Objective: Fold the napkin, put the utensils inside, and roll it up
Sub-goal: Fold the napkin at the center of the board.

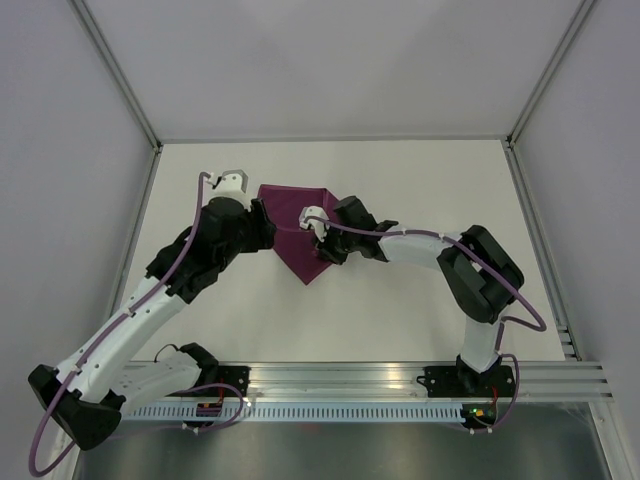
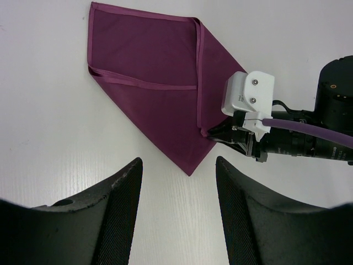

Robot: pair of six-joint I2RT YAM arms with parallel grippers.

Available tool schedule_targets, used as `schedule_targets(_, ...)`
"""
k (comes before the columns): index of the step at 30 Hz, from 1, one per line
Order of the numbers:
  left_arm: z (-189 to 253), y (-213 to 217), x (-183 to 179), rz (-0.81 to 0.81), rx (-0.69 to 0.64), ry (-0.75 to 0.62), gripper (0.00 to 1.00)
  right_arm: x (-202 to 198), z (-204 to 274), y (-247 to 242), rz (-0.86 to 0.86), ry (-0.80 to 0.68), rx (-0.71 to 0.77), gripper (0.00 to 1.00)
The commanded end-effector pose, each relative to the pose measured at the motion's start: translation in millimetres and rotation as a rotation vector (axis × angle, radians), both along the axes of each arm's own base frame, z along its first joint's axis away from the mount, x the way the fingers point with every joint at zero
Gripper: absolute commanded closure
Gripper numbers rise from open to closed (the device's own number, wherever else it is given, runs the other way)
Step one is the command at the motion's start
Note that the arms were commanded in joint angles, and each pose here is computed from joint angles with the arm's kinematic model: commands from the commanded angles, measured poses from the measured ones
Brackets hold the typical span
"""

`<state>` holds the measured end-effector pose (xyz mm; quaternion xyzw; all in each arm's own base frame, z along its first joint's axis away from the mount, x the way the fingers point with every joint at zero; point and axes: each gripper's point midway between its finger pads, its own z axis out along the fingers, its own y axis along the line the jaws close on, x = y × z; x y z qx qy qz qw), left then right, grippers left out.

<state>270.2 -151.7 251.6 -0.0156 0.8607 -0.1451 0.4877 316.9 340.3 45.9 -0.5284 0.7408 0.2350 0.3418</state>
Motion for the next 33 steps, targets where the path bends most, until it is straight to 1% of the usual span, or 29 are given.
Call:
schedule_targets(1, 11, -4, 0, 0.002, -0.064, -0.028, 0.39, -1, 10, 16, 0.037, 0.021, 0.049, 0.81)
schedule_targets(19, 19, -7, -1, -0.017, -0.072, -0.039, 0.39, -14, 3, 25, 0.069, 0.125, 0.055, 0.80)
schedule_targets(22, 19, -8, 0, -0.021, -0.070, -0.036, 0.39, -18, 1, 29, 0.075, 0.144, 0.055, 0.78)
schedule_targets(33, 23, -7, -2, -0.024, -0.073, -0.046, 0.39, -25, 4, 34, 0.093, 0.163, 0.053, 0.78)
